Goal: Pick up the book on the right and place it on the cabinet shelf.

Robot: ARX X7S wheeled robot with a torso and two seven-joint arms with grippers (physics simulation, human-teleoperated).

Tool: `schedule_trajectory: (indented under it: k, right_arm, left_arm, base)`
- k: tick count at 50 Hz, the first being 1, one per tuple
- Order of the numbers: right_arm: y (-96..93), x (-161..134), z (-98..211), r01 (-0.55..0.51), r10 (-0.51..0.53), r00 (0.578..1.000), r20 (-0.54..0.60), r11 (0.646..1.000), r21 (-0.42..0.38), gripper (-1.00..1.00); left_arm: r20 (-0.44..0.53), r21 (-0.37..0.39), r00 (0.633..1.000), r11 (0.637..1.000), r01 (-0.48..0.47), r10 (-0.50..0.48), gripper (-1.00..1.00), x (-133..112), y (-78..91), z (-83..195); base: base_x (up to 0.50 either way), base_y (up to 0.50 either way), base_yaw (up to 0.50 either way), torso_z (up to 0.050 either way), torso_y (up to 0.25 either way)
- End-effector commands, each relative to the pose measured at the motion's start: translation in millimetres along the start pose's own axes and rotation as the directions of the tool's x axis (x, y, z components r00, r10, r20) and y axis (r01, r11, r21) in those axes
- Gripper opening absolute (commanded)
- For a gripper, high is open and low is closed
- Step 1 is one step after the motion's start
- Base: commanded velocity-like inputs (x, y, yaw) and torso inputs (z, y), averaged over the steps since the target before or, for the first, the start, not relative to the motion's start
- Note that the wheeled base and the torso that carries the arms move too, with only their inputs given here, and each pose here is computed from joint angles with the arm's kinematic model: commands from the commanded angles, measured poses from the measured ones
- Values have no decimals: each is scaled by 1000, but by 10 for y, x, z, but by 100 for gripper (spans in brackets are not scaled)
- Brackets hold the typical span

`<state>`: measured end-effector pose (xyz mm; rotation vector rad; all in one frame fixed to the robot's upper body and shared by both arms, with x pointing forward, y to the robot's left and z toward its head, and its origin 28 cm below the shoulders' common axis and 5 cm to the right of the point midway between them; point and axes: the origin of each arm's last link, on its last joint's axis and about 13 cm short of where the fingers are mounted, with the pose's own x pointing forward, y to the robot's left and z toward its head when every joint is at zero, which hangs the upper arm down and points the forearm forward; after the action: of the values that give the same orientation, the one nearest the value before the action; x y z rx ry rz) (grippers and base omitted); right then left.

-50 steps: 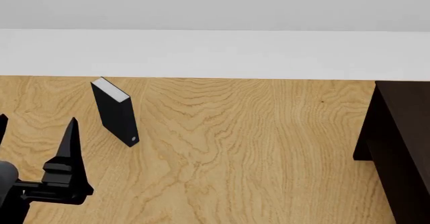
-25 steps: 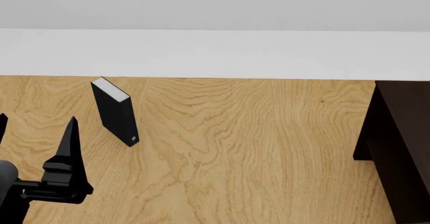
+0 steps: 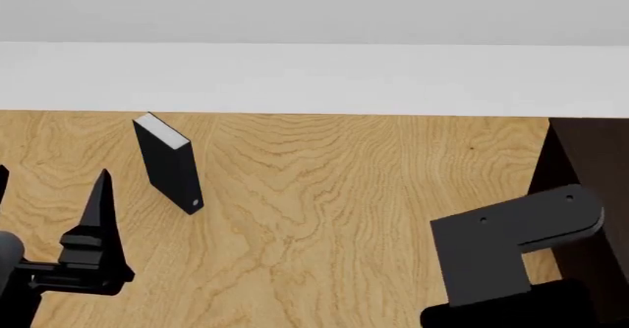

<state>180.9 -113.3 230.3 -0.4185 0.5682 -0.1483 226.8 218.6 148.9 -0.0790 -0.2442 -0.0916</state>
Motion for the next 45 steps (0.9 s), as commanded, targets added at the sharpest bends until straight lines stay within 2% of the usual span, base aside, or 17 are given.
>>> schedule_trajectory:
  k: [1, 3, 4, 5, 6, 16, 26, 36, 42, 43, 45]
  right_arm:
    - [-40, 230, 292, 83, -78, 995, 63, 993, -88, -100]
    - [-13, 276, 333, 104, -98, 993, 57, 988, -114, -100]
    - [13, 315, 344, 132, -125, 991, 53, 978, -159, -100]
    - [26, 338, 352, 100, -93, 994, 56, 987, -127, -100]
    - [44, 366, 367, 129, -122, 991, 53, 978, -163, -100]
    - [211, 622, 650, 128, -114, 990, 78, 970, -205, -100]
    - [345, 851, 888, 109, -94, 992, 82, 973, -206, -100]
    - [509, 1085, 1108, 167, -144, 984, 105, 949, -266, -100]
    - [610, 1205, 1103, 197, -171, 979, 107, 929, -312, -100]
    - [620, 1218, 1100, 222, -195, 974, 113, 917, -330, -100]
    - [679, 1272, 1084, 205, -179, 978, 108, 922, -327, -100]
  left_arm:
    - [-3, 3, 1000, 1000, 1, -1, 100, 10, -4, -13]
    - [-5, 4, 1000, 1000, 2, -2, 100, 13, -8, -21]
    - [-6, 5, 1000, 1000, 3, -3, 100, 10, -11, -19]
    - [-6, 5, 1000, 1000, 4, -4, 100, 9, -12, -19]
    - [-7, 5, 1000, 1000, 4, -4, 100, 10, -13, -19]
    - [-11, 8, 1000, 1000, 11, -11, 100, 9, -29, -28]
    - [-11, 6, 1000, 1000, 6, -6, 100, 21, -16, -38]
    - [-11, 5, 1000, 1000, 2, -2, 100, 30, -8, -34]
    - [-10, 2, 1000, 1000, 0, 0, 100, 31, -2, -31]
    - [-10, 3, 1000, 1000, 0, 0, 100, 31, -2, -33]
    - [-11, 4, 1000, 1000, -1, 1, 100, 33, 0, -36]
  base:
    - [0, 0, 0, 0, 10]
    - [0, 0, 0, 0, 0]
    - [0, 0, 0, 0, 0]
    - [0, 0, 0, 0, 0]
    - [0, 0, 0, 0, 0]
    - [0, 0, 0, 0, 1]
    - [0, 0, 0, 0, 2]
    - [0, 0, 0, 2, 1]
    - [0, 0, 0, 0, 2]
    - [0, 0, 0, 0, 0]
    - [0, 0, 0, 0, 0]
